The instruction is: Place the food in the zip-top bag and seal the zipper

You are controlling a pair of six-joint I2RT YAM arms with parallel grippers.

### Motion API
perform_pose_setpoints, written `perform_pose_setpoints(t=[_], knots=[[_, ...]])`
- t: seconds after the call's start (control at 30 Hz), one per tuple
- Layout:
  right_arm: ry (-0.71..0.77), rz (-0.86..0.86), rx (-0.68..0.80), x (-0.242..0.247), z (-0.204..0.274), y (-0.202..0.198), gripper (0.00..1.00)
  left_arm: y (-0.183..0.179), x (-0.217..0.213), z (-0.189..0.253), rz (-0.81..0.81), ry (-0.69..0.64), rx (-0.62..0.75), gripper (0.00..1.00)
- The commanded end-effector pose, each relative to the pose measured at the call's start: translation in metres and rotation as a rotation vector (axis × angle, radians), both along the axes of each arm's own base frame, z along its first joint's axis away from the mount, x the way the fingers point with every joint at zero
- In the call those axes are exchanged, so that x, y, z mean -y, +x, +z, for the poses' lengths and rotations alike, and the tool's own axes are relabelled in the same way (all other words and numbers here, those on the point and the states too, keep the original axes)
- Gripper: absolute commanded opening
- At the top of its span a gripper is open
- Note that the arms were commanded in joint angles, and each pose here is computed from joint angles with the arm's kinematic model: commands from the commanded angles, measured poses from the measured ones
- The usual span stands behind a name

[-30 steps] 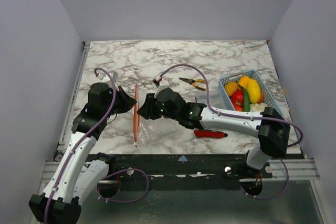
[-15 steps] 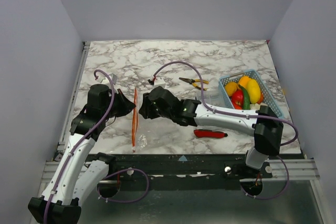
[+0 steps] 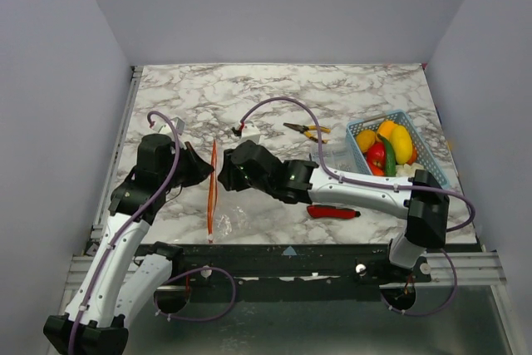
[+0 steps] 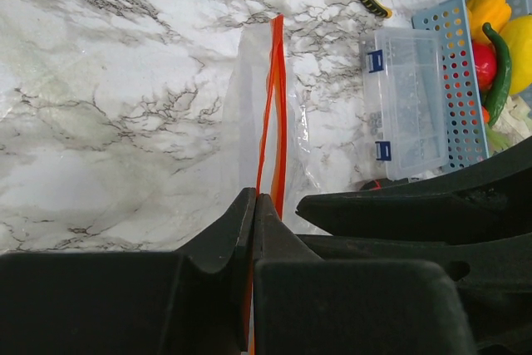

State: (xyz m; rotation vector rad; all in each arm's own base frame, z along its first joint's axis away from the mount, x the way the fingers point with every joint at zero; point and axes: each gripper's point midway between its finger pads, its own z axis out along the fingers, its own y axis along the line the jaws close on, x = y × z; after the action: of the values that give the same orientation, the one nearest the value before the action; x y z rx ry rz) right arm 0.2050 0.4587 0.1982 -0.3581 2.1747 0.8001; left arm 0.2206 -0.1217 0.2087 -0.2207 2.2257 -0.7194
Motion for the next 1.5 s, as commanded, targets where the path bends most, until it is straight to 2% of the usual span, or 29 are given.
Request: perform_pose_setpoints(t=[0.0,0.2,0.27,0.37,0.63,0.77,1.0,1.07,1.1,1.17,1.2,1.23,1.37,1.47], knots=[[0.058,0.033,0.008,-0.010,0.022,-0.008,0.37,0.000,0.000,0.016,0.011,-0.014,0.038,0.00],[0.074,0.046,0.013,-0.015,0.025,-0.014,0.37,0.000,0.000,0.015,0.010,-0.015,0.037,0.00],[0.078,0.026,0.033,-0.009,0.035,-0.012,0.43,0.000,0.000,0.015,0.010,-0.013,0.037,0.00],[0.105,0.024,0.043,-0.006,0.041,-0.013,0.45,0.000,-0.001,0.015,0.010,-0.012,0.039,0.00],[0.041,0.041,0.006,-0.020,0.014,-0.016,0.43,0.000,0.000,0.015,0.006,-0.010,0.039,0.00],[0.001,0.011,0.011,-0.020,0.004,-0.012,0.31,0.000,0.000,0.017,0.009,-0.016,0.049,0.00],[-0.047,-0.019,0.020,-0.028,-0.009,-0.011,0.29,-0.002,-0.002,0.017,0.010,-0.007,0.046,0.00],[-0.084,-0.048,0.032,-0.026,-0.014,-0.007,0.16,-0.001,-0.003,0.017,0.010,0.000,0.046,0.00],[-0.089,-0.056,0.040,-0.025,-0.012,-0.006,0.04,-0.002,-0.003,0.017,0.009,0.005,0.046,0.00],[-0.076,-0.070,0.048,-0.023,-0.007,-0.005,0.00,-0.002,-0.004,0.014,0.004,0.016,0.045,0.00],[-0.045,-0.072,0.055,-0.023,-0.001,-0.005,0.00,-0.002,-0.004,0.014,0.000,0.020,0.047,0.01],[-0.015,-0.071,0.055,-0.023,0.003,-0.006,0.00,-0.003,-0.003,0.012,-0.008,0.021,0.042,0.10],[0.070,-0.073,0.065,-0.021,0.020,-0.008,0.00,-0.007,0.004,0.007,-0.052,-0.003,0.042,0.28],[0.094,-0.081,0.073,-0.018,0.026,-0.008,0.00,-0.011,0.004,0.004,-0.057,-0.007,0.040,0.38]])
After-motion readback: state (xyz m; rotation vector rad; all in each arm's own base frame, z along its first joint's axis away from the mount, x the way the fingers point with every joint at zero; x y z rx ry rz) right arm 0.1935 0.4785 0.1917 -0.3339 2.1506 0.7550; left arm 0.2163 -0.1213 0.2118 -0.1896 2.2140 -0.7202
